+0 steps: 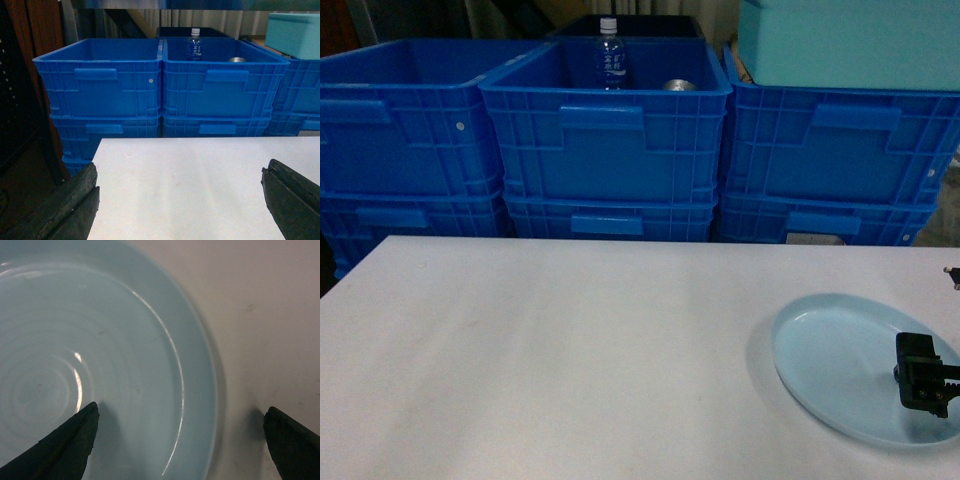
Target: Place blue tray on left shelf second layer neatly
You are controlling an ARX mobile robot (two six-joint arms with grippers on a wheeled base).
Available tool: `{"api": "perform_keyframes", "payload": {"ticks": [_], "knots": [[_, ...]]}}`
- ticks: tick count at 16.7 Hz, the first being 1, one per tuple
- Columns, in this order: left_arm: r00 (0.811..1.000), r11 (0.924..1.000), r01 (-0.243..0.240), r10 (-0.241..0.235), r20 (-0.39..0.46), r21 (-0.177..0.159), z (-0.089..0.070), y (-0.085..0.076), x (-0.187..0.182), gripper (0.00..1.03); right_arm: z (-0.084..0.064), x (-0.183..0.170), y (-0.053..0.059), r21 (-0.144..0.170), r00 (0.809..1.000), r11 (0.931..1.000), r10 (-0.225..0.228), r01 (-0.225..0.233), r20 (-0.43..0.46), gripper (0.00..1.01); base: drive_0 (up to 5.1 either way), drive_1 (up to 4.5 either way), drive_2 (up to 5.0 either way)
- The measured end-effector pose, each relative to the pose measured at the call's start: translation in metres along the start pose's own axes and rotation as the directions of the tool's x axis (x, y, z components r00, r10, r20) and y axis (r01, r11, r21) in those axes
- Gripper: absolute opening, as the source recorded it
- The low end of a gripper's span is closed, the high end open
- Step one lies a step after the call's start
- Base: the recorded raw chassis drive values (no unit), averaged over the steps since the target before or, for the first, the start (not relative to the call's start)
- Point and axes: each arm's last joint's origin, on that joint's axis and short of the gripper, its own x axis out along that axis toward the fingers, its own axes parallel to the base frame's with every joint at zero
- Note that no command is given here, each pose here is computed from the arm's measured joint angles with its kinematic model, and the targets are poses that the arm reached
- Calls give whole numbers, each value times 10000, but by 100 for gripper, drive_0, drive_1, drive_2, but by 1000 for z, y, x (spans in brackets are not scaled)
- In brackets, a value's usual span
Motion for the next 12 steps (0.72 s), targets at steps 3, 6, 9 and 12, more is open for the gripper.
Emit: {"api": "perform_keyframes", "payload": {"ticks": [3,6,9,12], "knots": [[10000,10000,-4,4,0,-4,0,0,0,98,2,3,-7,431,9997,9989,-189,195,-147,98,0,0,0],[10000,10000,-4,4,0,0,0,0,0,98,3,4,-8,575,9989,9977,-336,353,-316,93,0,0,0],[10000,10000,-4,4,0,-4,0,0,0,98,4,4,-8,889,9973,9949,-414,467,-606,57,0,0,0],[10000,10000,-4,4,0,-4,0,0,0,98,3,3,-5,1012,9957,9936,-417,500,-824,22,0,0,0]]}}
